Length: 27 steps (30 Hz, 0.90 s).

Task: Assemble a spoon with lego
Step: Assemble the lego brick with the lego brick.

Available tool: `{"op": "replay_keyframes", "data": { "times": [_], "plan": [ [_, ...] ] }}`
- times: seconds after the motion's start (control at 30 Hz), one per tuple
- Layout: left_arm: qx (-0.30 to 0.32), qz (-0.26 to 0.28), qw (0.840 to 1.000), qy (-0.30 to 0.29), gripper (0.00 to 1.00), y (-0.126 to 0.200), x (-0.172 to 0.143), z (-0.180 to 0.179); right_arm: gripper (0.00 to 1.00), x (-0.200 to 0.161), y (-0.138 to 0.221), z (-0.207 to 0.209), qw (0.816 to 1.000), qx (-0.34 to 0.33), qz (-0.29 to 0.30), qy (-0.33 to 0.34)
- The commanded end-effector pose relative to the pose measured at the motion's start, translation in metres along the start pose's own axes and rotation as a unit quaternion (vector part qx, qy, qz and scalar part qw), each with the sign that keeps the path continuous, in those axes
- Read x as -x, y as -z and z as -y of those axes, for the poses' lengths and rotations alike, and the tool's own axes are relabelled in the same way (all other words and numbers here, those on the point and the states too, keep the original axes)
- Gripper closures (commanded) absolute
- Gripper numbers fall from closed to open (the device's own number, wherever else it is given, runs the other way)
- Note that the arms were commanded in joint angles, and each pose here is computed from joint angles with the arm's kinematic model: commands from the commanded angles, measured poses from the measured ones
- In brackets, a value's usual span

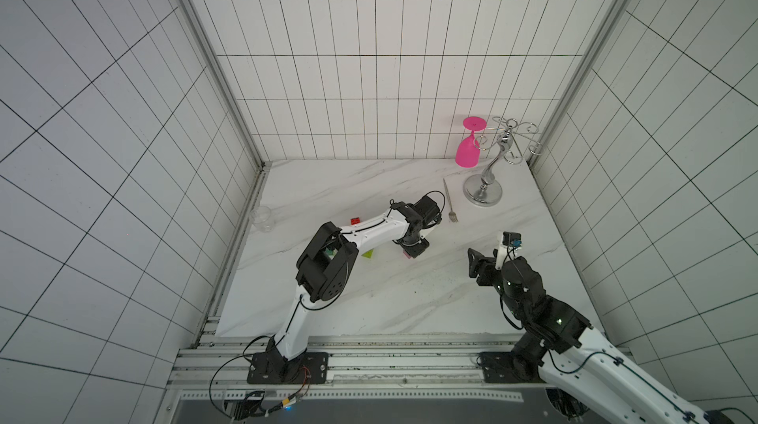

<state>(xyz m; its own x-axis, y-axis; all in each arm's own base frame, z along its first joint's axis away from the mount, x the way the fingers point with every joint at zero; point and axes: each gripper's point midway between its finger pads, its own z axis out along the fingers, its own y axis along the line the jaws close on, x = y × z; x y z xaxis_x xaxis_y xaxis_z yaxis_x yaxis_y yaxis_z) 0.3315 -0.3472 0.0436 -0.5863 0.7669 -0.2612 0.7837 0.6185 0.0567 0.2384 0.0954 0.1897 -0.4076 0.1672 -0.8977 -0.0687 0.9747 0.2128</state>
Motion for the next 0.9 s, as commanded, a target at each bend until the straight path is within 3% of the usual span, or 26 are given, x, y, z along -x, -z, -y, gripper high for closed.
{"op": "replay_keyframes", "data": {
  "times": [0.0,0.3,0.53,0.87],
  "plan": [
    [0.007,-0.088,0.996,0.018,0.78,-0.051,-0.053,-0.004,0.22,-0.003,-0.002,0.004,1.000,-0.008,0.004,0.003],
    [0.045,-0.095,0.993,0.052,0.78,-0.055,-0.055,-0.019,0.22,-0.003,-0.002,0.004,1.000,-0.007,0.004,0.003],
    [0.040,-0.039,0.996,0.076,0.64,-0.019,-0.019,-0.028,0.22,-0.002,0.000,0.004,1.000,-0.006,0.006,0.002],
    [0.025,0.012,0.994,0.109,0.50,0.022,0.007,-0.034,0.20,-0.002,0.001,0.003,1.000,-0.002,0.001,0.004]
  ]
}}
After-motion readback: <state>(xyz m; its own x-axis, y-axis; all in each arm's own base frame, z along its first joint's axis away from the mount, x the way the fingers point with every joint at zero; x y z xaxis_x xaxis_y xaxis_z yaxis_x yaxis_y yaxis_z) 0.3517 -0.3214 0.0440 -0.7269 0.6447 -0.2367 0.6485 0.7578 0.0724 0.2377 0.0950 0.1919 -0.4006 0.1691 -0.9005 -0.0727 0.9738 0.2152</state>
